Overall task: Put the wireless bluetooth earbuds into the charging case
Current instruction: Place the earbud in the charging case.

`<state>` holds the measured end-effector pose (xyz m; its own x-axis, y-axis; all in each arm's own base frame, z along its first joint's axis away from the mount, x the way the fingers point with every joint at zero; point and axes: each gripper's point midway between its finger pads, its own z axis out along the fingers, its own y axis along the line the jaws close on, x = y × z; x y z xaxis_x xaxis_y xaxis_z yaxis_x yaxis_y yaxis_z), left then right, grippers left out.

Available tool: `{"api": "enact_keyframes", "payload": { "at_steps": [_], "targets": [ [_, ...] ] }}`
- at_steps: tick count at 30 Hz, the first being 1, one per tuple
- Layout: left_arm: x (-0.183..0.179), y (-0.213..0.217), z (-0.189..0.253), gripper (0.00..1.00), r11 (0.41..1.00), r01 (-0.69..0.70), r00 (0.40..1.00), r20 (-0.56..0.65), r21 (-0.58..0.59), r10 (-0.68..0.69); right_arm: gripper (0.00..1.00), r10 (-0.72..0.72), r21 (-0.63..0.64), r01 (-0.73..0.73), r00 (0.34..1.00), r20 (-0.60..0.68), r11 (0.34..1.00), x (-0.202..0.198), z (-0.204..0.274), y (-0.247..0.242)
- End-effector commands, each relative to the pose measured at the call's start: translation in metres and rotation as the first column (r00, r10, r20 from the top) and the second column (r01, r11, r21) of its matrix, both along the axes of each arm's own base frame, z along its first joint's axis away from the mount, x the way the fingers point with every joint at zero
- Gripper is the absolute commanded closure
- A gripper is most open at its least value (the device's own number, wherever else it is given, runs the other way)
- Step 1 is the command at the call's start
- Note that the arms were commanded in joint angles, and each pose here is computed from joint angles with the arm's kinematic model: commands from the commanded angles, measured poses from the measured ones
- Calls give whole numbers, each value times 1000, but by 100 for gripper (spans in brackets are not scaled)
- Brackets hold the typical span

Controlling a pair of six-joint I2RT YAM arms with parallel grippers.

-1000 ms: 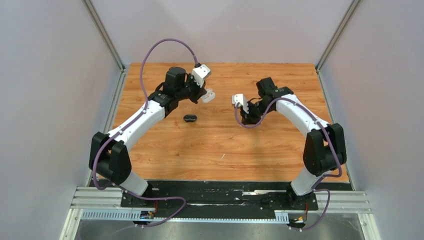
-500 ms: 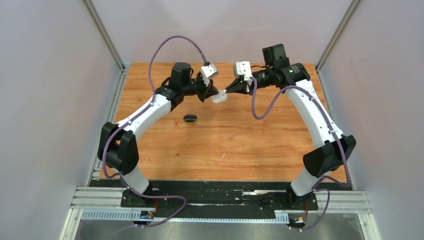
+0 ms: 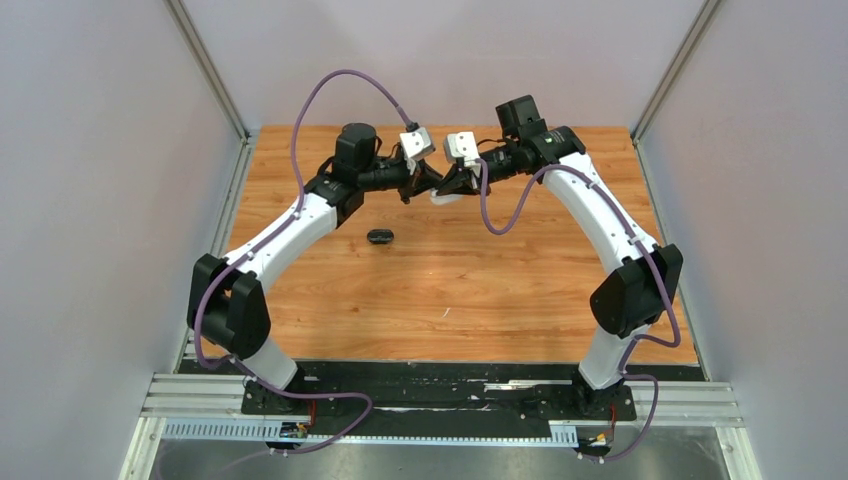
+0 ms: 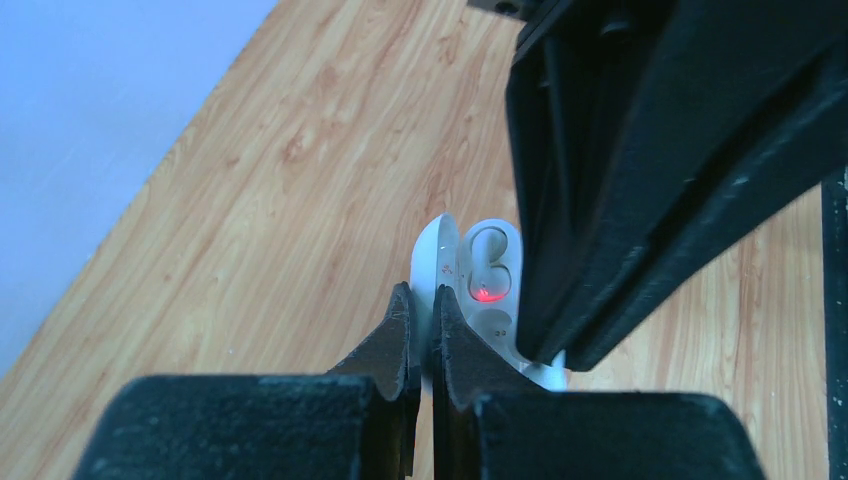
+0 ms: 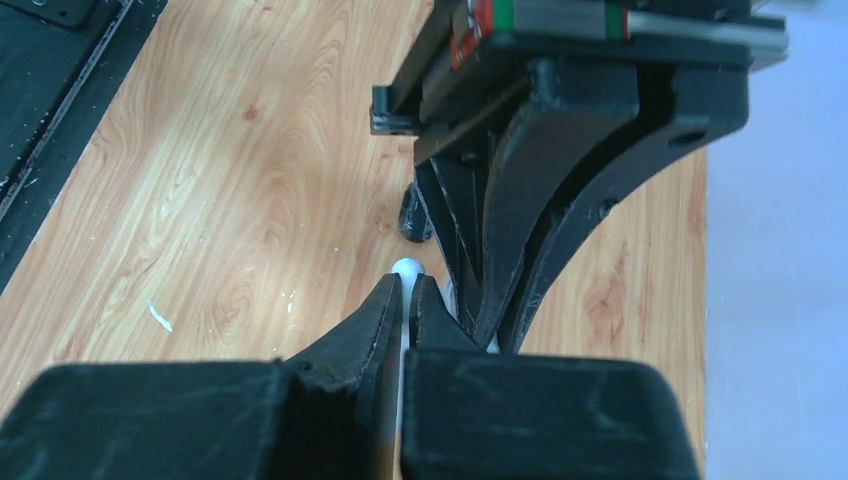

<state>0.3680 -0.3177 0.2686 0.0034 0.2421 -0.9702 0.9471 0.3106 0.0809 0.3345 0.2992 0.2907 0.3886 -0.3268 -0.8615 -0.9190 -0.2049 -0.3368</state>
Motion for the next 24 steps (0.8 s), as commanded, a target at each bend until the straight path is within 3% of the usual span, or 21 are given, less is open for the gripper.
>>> {"api": "enact_keyframes", "payload": {
  "at_steps": [1,14,24],
  "targets": [
    [-11,0,35,100,998,48,991,130,-40,-43,100,32,37,-36,995,100,999,2,17,5],
    [-19,0,30,100,997,72,983,167,9,-72,100,16,-4,-16,992,128,1000,11,4,8],
    [-9,4,31,100,1000,8,983,182,1,-8,100,11,-76,-4,995,98,997,7,-13,1]
  ]
}}
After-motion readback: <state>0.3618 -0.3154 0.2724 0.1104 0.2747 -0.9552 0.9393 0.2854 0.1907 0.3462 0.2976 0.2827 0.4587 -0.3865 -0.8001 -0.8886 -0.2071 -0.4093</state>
